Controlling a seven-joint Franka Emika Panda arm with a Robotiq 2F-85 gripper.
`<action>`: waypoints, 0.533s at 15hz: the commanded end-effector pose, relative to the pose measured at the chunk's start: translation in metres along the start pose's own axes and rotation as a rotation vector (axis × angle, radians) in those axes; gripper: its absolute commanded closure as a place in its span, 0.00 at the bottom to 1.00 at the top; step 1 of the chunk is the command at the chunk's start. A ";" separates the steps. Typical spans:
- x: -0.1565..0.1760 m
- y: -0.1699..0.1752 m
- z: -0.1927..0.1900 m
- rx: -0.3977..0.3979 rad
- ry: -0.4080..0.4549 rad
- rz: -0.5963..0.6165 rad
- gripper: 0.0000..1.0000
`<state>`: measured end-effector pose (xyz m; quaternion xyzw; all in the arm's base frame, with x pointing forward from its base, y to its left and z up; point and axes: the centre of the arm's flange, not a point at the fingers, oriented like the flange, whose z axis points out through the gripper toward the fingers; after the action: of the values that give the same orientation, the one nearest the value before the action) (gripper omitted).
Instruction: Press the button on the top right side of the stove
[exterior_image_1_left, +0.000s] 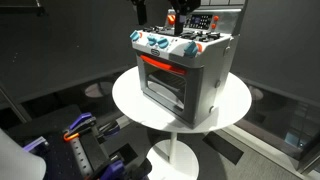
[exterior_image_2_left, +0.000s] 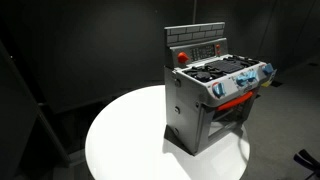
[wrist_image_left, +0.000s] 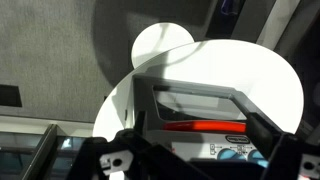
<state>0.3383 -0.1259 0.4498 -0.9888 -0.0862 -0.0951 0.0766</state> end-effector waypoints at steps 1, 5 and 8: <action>0.000 0.000 0.000 0.000 0.000 0.000 0.00; 0.008 0.000 -0.003 -0.012 0.013 0.010 0.00; 0.025 0.000 -0.012 -0.038 0.053 0.024 0.00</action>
<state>0.3428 -0.1239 0.4535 -0.9886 -0.0849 -0.1038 0.0680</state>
